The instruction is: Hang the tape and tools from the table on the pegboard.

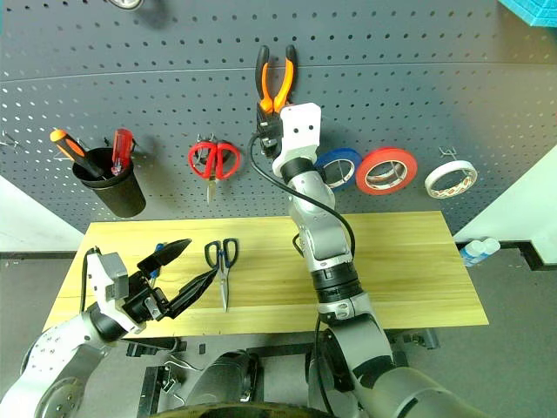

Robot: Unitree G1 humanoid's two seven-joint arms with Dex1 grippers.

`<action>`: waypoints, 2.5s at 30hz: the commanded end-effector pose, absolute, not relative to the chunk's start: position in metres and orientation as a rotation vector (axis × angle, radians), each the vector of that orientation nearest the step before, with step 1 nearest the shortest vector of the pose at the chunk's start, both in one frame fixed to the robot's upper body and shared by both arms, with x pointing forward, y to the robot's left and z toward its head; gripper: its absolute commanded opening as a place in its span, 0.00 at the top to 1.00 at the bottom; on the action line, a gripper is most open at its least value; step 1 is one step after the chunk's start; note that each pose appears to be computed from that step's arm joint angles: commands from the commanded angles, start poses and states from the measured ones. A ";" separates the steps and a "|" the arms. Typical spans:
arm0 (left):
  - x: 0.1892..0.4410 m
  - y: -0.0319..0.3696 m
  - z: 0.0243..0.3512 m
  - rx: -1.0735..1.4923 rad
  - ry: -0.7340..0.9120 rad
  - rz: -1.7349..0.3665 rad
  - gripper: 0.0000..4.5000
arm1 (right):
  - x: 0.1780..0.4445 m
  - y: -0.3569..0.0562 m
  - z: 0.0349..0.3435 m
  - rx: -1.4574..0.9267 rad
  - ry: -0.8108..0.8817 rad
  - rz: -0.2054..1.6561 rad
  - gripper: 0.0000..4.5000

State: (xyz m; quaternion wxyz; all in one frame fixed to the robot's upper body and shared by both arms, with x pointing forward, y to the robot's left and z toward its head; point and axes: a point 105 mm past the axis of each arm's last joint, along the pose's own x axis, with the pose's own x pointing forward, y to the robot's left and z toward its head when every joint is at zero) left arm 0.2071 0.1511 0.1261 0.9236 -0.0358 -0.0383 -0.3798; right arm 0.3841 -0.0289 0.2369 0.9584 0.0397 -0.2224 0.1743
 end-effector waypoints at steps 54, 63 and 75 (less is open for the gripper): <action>0.219 0.151 0.107 -0.067 -0.019 -0.816 0.00 | 0.262 -0.093 0.185 -0.090 -0.113 0.725 0.01; 0.249 0.175 0.066 -0.048 0.216 -0.550 0.00 | 0.234 -0.101 0.154 -0.181 0.072 0.855 0.01; 0.278 0.183 0.037 -0.061 0.324 -0.040 0.00 | 0.237 -0.091 0.150 -0.178 0.081 0.857 0.01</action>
